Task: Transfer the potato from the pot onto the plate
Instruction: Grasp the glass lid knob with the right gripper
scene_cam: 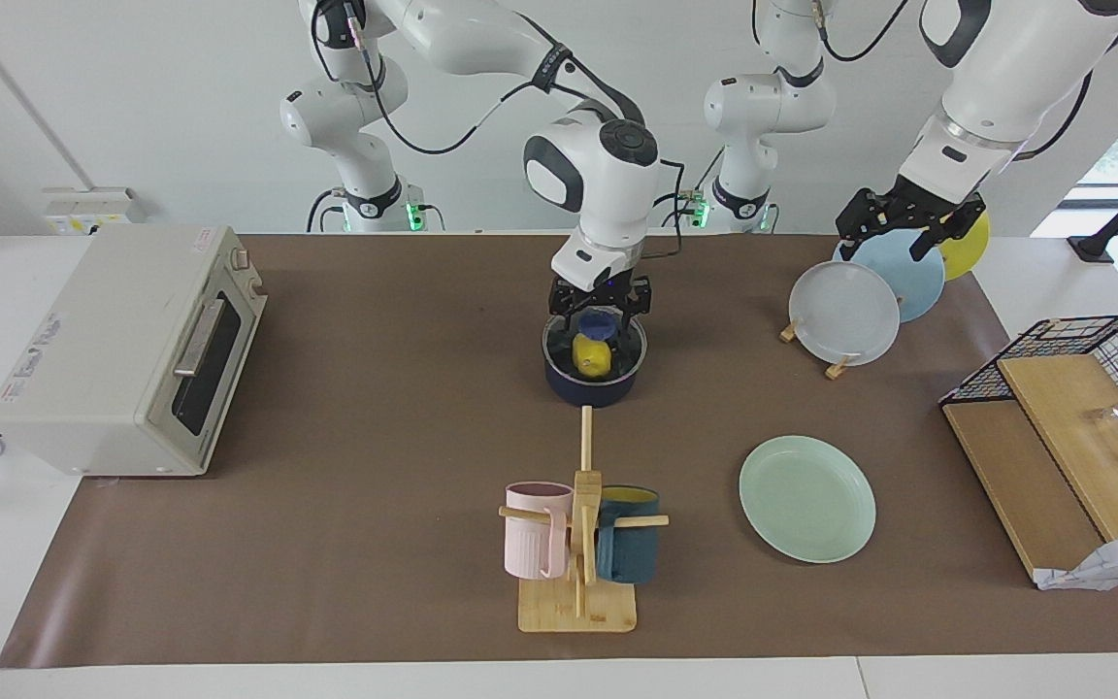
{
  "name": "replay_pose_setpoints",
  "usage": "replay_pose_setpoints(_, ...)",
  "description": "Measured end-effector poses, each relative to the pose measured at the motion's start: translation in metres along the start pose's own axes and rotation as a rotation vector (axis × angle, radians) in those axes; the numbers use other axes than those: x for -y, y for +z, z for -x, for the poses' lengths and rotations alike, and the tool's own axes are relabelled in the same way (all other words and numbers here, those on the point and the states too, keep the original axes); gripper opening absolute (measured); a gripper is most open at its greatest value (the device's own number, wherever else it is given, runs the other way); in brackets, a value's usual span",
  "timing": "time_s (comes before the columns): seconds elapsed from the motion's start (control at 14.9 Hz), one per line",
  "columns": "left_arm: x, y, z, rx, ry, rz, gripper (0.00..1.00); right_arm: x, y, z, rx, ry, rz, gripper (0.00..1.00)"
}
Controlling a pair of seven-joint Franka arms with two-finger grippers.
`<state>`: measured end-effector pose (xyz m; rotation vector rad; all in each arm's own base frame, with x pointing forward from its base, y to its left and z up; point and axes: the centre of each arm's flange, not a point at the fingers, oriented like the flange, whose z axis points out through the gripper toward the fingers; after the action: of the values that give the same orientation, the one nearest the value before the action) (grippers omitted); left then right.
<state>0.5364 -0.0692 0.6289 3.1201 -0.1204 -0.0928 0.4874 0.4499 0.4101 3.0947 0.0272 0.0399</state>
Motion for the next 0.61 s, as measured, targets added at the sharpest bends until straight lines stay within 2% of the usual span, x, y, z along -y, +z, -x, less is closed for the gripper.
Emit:
replay_pose_setpoints(0.13,0.0,0.0,0.0,0.0,0.0,0.0,1.0,0.0001,0.0001,-0.0001,-0.001,0.0,-0.001,0.96)
replay_pose_setpoints(0.2,-0.0003,0.0,0.0,0.0,0.001,0.0,1.0,0.0003,-0.0001,-0.0004,-0.004,0.0,-0.004,0.9)
replay_pose_setpoints(0.47,-0.0006,0.0,0.0,0.0,0.001,0.0,1.0,0.0005,0.0039,0.0002,-0.014,-0.001,-0.014,0.86)
replay_pose_setpoints(0.61,0.0002,0.0,0.0,0.0,0.0,0.0,1.0,0.0001,0.0038,0.0007,-0.015,-0.001,-0.014,0.71)
